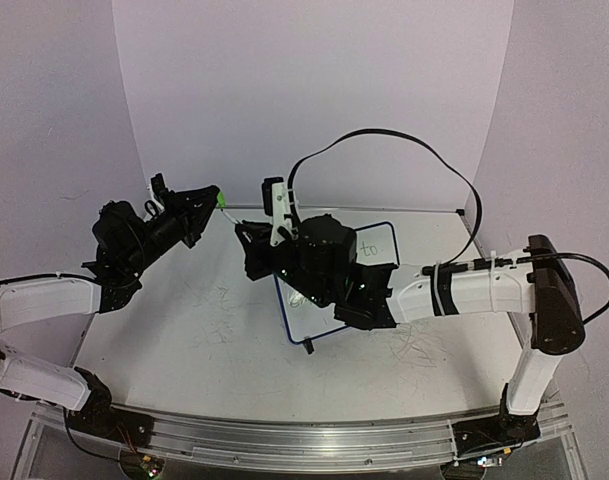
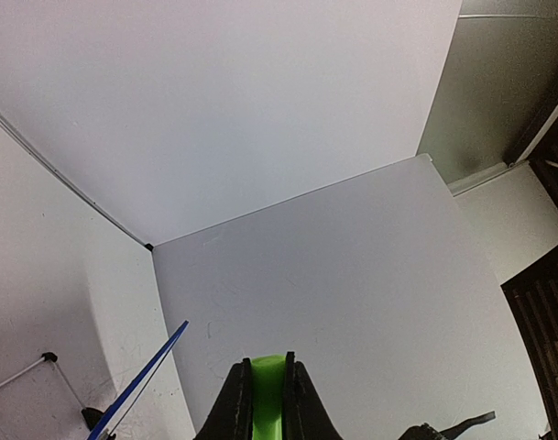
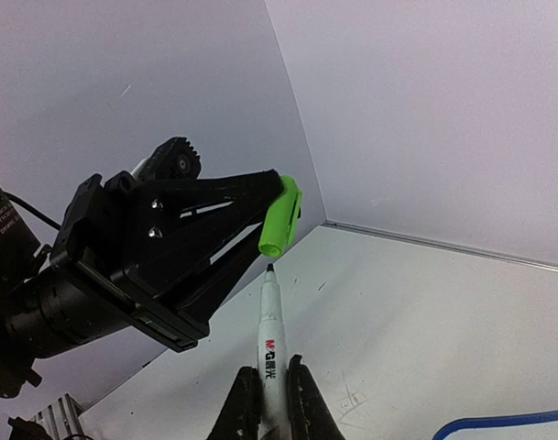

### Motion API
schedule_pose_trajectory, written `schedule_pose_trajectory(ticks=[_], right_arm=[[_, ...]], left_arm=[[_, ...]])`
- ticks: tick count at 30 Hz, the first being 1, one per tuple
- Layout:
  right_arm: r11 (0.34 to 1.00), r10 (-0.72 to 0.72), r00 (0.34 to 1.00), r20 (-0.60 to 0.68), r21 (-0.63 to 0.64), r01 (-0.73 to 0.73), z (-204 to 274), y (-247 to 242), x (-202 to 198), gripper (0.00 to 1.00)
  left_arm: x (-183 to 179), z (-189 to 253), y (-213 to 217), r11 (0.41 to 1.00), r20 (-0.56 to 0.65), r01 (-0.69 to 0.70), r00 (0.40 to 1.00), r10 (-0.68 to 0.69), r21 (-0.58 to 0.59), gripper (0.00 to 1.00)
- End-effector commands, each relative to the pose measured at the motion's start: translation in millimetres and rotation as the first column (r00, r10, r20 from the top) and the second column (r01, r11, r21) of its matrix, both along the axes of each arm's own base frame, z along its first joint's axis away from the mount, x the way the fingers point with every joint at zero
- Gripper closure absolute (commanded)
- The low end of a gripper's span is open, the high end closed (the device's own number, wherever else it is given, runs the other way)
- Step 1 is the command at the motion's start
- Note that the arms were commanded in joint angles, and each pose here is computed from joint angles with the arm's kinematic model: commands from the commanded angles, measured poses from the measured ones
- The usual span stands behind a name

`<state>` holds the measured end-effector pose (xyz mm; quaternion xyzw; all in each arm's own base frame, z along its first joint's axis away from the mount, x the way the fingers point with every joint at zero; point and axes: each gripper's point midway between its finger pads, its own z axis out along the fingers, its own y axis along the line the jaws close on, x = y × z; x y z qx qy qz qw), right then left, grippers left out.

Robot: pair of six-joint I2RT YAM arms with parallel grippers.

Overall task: Write a sentence on the whiteboard
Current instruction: Insert the whiteboard marker without the cap into the pen cap.

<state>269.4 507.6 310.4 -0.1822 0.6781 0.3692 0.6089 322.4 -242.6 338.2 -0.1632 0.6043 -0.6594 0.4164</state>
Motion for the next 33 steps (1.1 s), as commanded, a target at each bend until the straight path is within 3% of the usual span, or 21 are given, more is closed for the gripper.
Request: schedule_pose_trajectory(ticks=[1,26,33], right_arm=[[0.996,-0.026,0.999,0.04,0.084,0.023,34,-7,1,1.0],[0.994,-0.08,0.995,0.061,0.078,0.075,33,3,13,1.0],[0.97,-0.237,0.967,0.089,0.08,0.23,17,2,37,1.0]], left_arm=[[-10,32,1,0.999,0.096,0.017,0.995,-0.013,-0.04,1.0],[-11,31,-1,0.999,0.093,0.031,0.995,-0.027,-0.041,1.0],[-11,30,0,0.998,0.088,0.026,0.996,-0.022,-0.05,1.0]])
